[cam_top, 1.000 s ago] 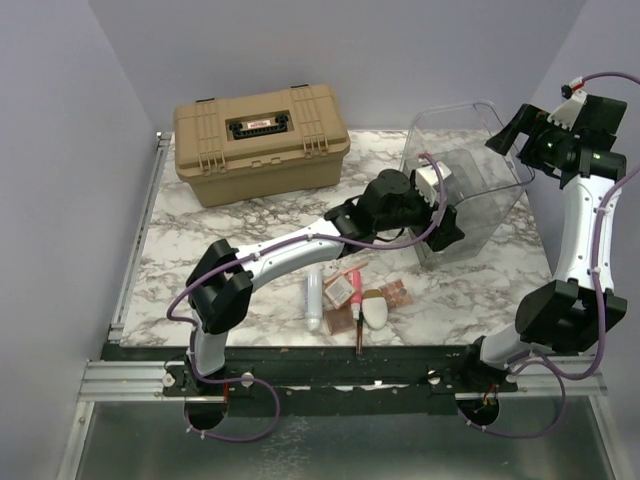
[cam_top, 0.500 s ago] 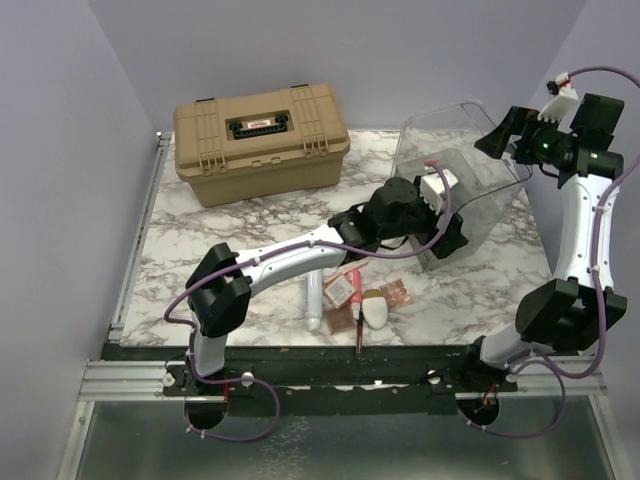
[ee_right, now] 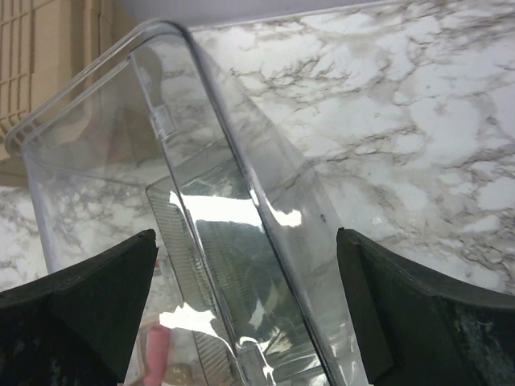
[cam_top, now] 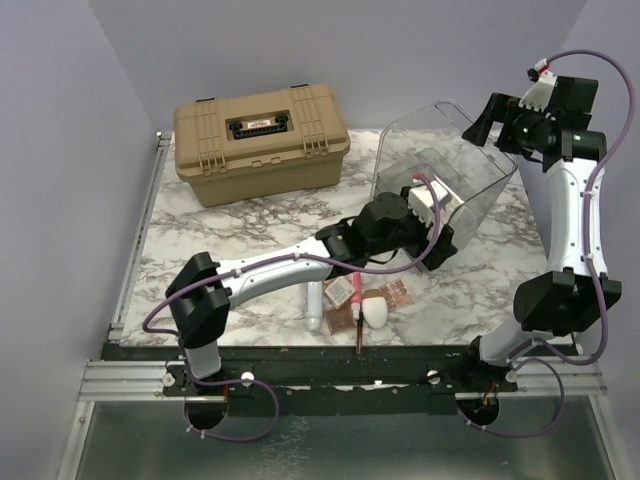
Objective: Organize the makeup
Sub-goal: Move the storage box to the center of the board.
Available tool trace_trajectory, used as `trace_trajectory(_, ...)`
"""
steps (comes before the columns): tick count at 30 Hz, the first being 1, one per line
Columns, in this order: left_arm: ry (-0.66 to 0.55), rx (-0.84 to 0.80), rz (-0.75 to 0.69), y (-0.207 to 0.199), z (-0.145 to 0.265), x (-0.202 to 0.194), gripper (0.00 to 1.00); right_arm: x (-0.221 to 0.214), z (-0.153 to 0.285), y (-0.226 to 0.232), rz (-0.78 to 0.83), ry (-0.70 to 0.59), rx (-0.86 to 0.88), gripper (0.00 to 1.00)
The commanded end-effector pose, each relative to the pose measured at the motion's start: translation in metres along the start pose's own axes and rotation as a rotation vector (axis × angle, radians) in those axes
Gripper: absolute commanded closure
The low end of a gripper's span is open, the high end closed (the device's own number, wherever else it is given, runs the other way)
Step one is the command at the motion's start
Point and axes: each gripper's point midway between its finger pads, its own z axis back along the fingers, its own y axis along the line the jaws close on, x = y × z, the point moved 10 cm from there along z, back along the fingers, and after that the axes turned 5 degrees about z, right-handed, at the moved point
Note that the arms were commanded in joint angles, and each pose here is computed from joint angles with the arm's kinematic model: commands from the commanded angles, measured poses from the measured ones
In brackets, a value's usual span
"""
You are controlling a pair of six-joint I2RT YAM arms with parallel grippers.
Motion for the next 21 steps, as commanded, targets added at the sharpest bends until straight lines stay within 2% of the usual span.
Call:
trace_trajectory(1, -0.092, 0.084, -0.002, 0.011, 0.033, 0.025, 0.01, 0.018, 0.017, -0.002, -0.011, -0.043, -0.169, 0.0)
trace_trajectory(5, -0.112, 0.112, 0.043, 0.028, 0.056, 0.029, 0.01, 0.029, 0.029, -0.001, 0.009, -0.087, -0.229, 0.0)
trace_trajectory(8, -0.136, 0.158, 0.102, 0.051, 0.075, 0.023, 0.01, 0.021, 0.036, 0.005, 0.004, -0.08, -0.198, 0.0)
trace_trajectory(12, -0.185, 0.159, 0.251, 0.088, 0.092, 0.012, 0.01, 0.001, 0.036, 0.013, -0.021, -0.038, -0.096, 0.0)
trace_trajectory(18, -0.209, 0.053, 0.416, 0.11, 0.086, -0.001, 0.02, -0.021, 0.032, 0.014, -0.048, -0.005, -0.059, 0.0)
trace_trajectory(21, -0.266, -0.029, 0.518, 0.117, 0.08, -0.005, 0.03, -0.025, 0.032, 0.016, -0.054, 0.001, -0.044, 0.0)
